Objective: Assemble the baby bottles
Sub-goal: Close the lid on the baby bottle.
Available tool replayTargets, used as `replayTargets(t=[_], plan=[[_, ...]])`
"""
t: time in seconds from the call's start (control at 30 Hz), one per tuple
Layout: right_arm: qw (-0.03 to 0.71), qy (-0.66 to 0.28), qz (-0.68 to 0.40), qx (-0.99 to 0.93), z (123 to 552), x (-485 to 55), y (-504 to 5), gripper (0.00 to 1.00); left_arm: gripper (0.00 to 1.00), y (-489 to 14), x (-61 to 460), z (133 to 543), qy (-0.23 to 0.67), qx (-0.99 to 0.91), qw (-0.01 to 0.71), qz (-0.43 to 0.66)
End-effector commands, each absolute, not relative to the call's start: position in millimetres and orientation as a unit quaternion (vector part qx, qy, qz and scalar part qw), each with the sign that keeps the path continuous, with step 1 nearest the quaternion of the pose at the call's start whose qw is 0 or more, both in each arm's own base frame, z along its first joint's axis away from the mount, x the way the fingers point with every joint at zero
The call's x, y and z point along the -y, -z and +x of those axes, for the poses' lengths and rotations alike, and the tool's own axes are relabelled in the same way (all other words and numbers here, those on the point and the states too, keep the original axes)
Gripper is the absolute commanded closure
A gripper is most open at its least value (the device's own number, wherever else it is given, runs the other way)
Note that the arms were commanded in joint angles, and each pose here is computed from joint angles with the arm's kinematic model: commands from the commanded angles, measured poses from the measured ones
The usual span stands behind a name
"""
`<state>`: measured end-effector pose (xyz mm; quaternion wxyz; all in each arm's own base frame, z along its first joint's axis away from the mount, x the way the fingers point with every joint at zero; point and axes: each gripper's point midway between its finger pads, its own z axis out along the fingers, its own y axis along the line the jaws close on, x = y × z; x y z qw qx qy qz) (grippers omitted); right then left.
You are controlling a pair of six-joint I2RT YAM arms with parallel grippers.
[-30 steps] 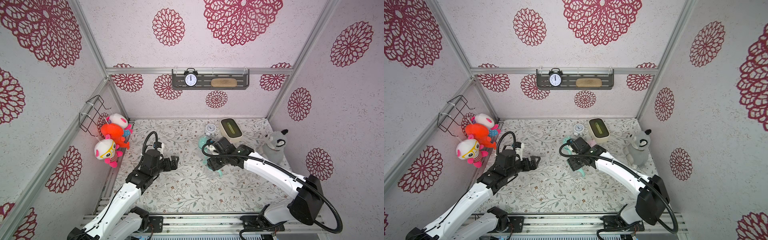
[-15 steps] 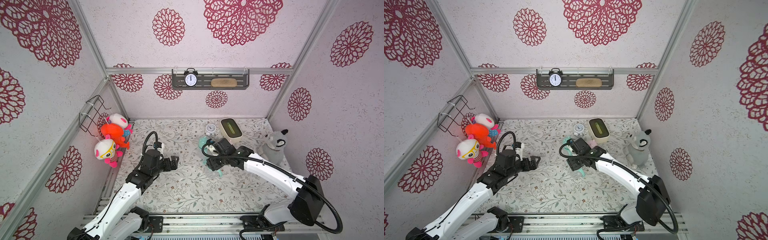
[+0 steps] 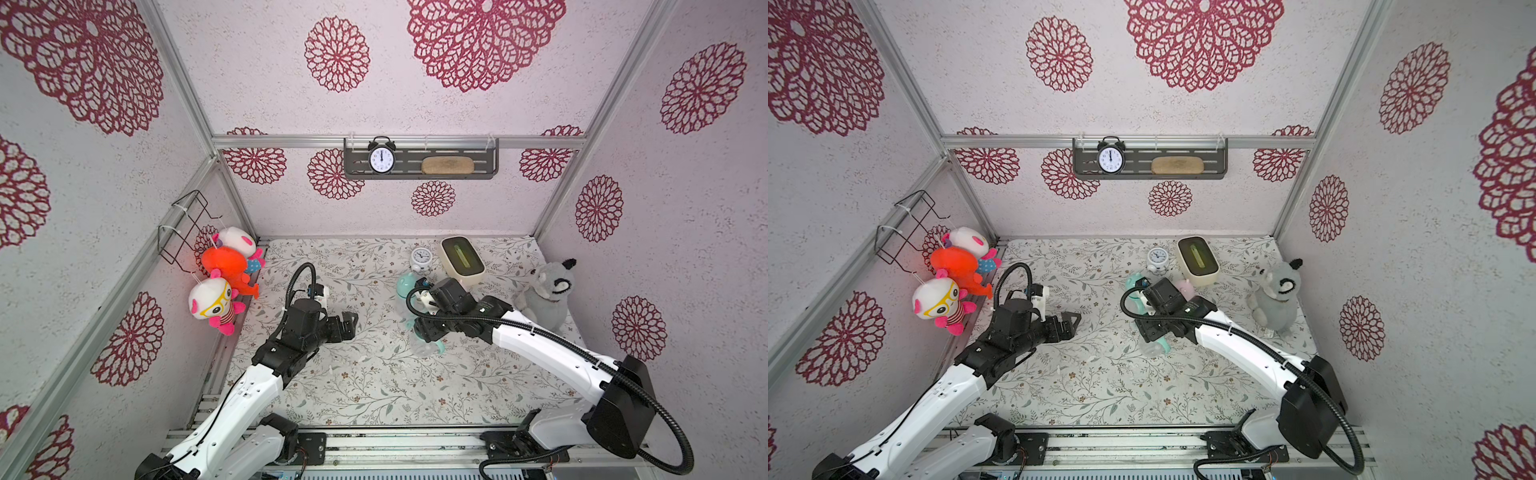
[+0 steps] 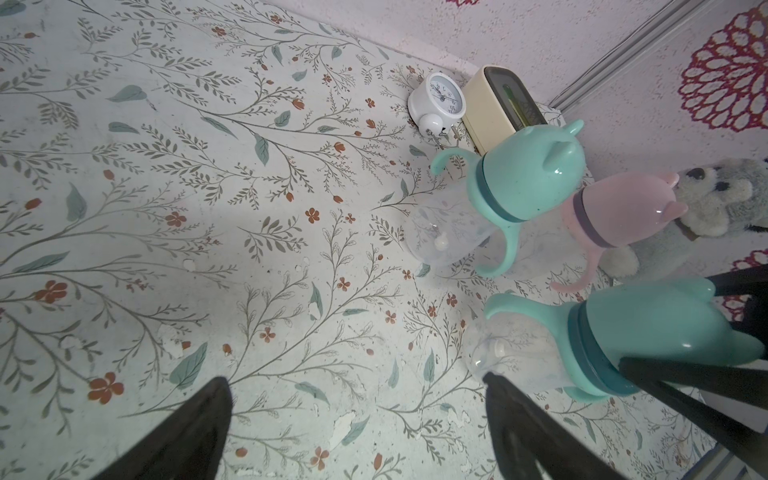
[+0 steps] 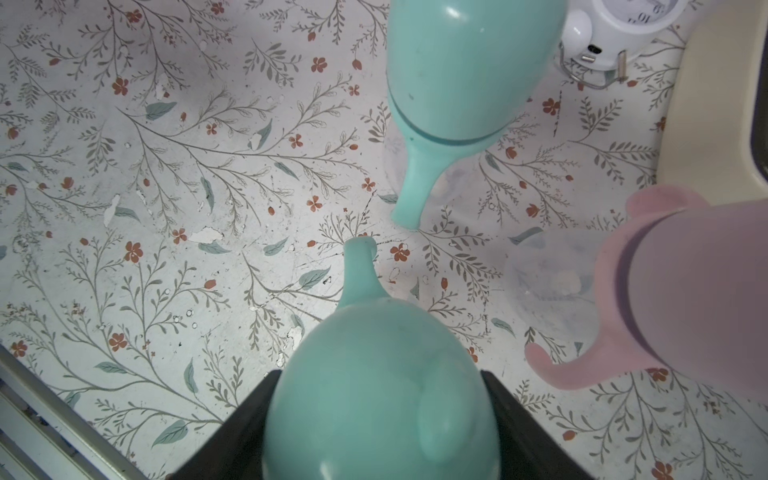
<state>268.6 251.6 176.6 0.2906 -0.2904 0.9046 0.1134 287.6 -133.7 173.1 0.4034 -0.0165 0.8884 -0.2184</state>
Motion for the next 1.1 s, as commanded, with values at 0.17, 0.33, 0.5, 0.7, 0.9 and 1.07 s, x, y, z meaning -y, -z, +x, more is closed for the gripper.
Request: replayTargets(t=[0.17, 0.33, 0.5, 0.7, 0.9, 1.07], plan=[[0.338, -0.129, -0.29, -0.886, 269, -251, -204, 0.28, 0.02, -177, 136, 290, 0.219, -0.884, 0.413, -0.009], [0.331, -0.124, -0.293, -0.889, 265, -250, -196, 0.28, 0.02, -178, 136, 291, 0.22, -0.883, 0.414, -0.009], [0.325, -0.126, -0.295, -0.89, 261, -251, -189, 0.28, 0.02, -178, 137, 290, 0.221, -0.883, 0.414, -0.008], [0.321, -0.128, -0.295, -0.891, 260, -253, -180, 0.28, 0.02, -179, 137, 291, 0.221, -0.883, 0.414, -0.008], [0.318, -0.127, -0.294, -0.892, 258, -253, -175, 0.28, 0.02, -180, 137, 291, 0.22, -0.883, 0.414, -0.007], [0.309, -0.116, -0.294, -0.897, 260, -251, -174, 0.28, 0.02, -180, 137, 291, 0.22, -0.883, 0.414, -0.007]])
